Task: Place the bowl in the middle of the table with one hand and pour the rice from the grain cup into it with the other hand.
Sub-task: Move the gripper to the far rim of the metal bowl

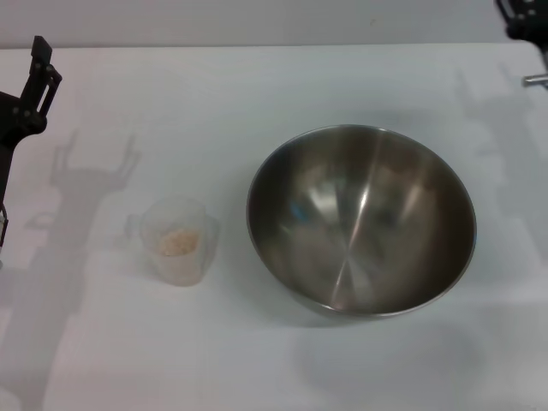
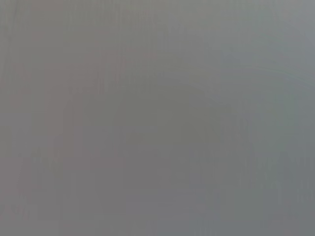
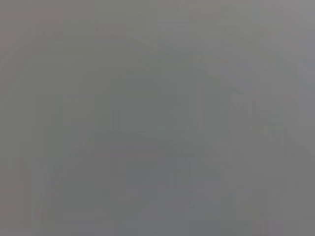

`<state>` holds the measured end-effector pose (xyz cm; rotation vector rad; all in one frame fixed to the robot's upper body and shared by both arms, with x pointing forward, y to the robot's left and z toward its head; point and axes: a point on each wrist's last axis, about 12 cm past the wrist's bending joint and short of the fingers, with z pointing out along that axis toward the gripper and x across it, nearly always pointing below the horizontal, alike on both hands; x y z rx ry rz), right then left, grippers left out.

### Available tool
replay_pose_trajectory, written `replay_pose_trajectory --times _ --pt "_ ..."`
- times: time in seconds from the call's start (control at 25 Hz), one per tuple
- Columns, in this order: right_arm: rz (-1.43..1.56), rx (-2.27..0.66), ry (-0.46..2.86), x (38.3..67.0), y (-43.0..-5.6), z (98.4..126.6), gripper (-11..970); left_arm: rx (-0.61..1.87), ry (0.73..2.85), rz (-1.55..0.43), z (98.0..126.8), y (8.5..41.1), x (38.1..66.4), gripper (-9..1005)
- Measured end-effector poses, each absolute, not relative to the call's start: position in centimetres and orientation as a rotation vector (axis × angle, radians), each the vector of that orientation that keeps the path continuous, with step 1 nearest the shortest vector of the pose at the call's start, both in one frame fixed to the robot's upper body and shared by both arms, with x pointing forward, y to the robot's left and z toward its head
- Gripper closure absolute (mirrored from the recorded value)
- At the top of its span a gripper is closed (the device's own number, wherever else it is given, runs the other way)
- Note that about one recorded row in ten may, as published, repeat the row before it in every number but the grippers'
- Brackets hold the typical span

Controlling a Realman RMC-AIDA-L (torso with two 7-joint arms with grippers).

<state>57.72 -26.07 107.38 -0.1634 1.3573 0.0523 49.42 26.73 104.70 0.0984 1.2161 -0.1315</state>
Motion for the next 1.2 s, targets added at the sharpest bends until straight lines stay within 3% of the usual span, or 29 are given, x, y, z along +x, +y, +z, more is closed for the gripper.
replay_pose_trajectory --times 0.28,0.68,0.92,1.2 --pt "0.204 -0.173 1.477 58.0 -23.2 109.5 224 0.095 1.223 -0.123 104.5 27.0 49.2 134" --pt "0.265 -0.217 1.797 58.4 -20.0 115.7 225 0.094 1.229 -0.110 104.4 27.3 49.1 135" --pt "0.199 -0.363 2.056 57.9 -18.7 119.9 226 0.100 1.228 -0.101 104.5 27.6 49.3 135" --pt "0.156 -0.632 2.308 57.4 -18.5 122.0 227 0.096 1.220 -0.093 104.7 27.8 49.5 135"
